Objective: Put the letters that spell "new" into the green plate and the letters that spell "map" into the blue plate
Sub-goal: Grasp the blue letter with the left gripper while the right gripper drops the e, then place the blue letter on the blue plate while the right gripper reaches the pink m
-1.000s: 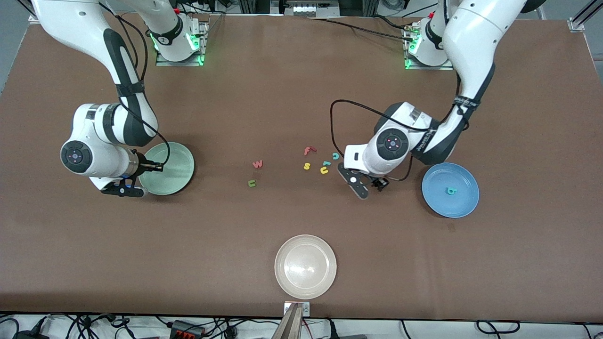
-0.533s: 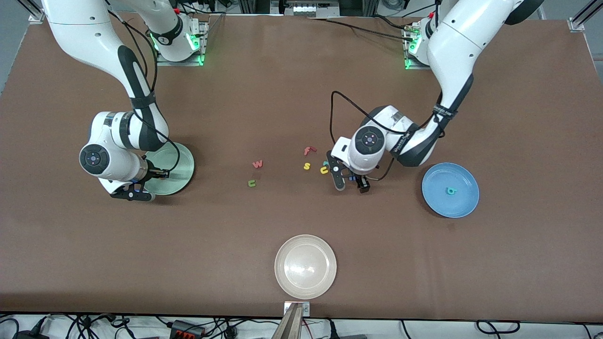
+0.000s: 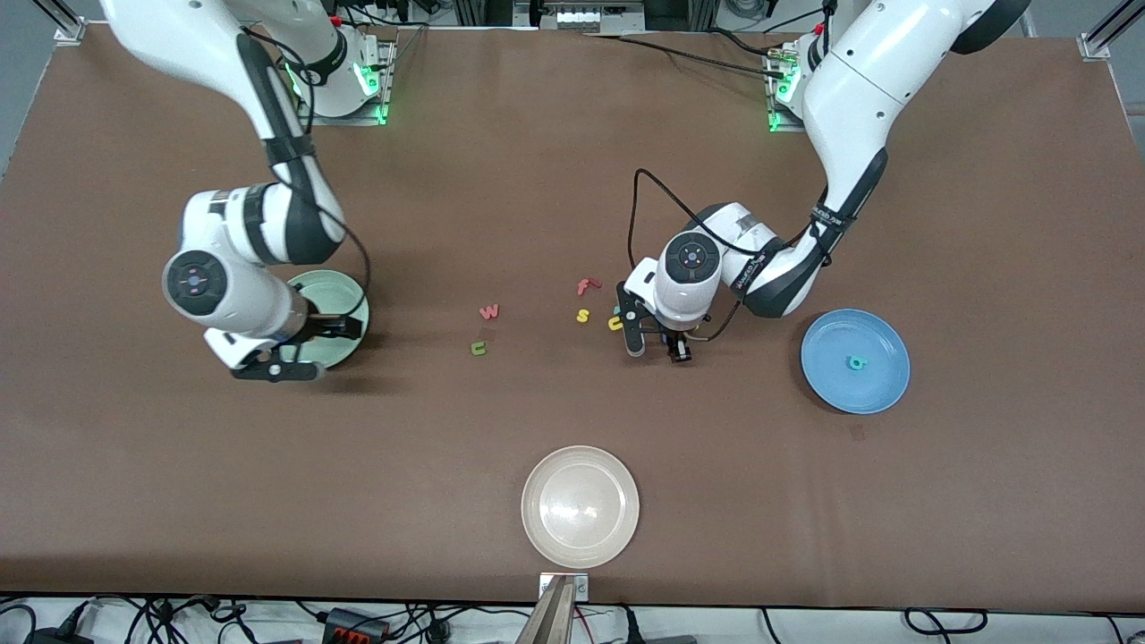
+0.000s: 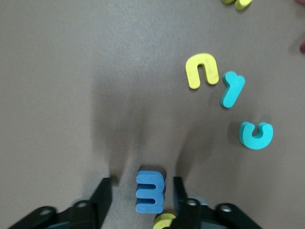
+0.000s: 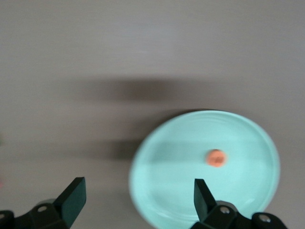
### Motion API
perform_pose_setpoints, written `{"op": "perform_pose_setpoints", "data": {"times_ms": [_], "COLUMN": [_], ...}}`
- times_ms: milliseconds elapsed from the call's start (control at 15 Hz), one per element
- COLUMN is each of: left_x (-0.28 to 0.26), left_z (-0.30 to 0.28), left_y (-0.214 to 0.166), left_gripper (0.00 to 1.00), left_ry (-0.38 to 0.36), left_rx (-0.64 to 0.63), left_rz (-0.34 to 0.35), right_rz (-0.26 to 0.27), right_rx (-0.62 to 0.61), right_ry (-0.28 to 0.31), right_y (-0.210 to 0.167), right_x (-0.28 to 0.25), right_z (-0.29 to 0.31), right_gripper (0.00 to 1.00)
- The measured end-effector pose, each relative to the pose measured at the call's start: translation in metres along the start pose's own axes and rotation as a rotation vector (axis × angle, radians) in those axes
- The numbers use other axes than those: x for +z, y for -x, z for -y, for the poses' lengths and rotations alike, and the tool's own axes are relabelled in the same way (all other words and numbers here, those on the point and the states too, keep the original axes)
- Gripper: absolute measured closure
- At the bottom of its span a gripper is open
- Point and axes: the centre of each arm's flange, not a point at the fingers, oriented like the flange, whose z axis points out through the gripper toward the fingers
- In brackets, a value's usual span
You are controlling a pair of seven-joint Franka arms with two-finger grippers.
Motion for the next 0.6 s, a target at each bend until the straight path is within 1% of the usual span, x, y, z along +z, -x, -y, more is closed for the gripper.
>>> {"op": "perform_pose_setpoints", "data": {"times_ms": [133,200,333,400,467,533,600], "left_x": [0.005,0.005,0.005,0.004,0.003,0.003,0.003], "left_z": [0.002,0.003,0.003,0.004,0.006,0.008,0.009], "left_y": [0.006,0.007,0.007,0.008,0.009,0.011,0.013], "left_gripper": [0.49,0.49,0.52,0.60,0.70,0.73,0.73], "left_ry": [0.007,0.007,0.006,0.005,0.003,0.003,0.003], "left_rx": [0.005,0.006,0.011,0.019,0.024,0.027,0.027], "left_rz": [0.006,0.006,0.006,0.004,0.003,0.003,0.003], "right_rz": [0.003,0.002,-0.014,-0.022,-0.028,-0.032,-0.034], "right_rx": [0.014,0.043,0.161,0.237,0.317,0.389,0.464], "right_ry": [-0.013,-0.013,-0.010,-0.008,-0.007,-0.005,-0.002], "right_y": [0.010,0.015,0.024,0.027,0.028,0.029,0.030], "right_x": [0.004,0.008,0.018,0.024,0.030,0.037,0.044], "right_z": [0.043,0.063,0.098,0.110,0.119,0.124,0.129], "right_gripper": [0.00,0.02,0.04,0.04,0.04,0.04,0.04]}}
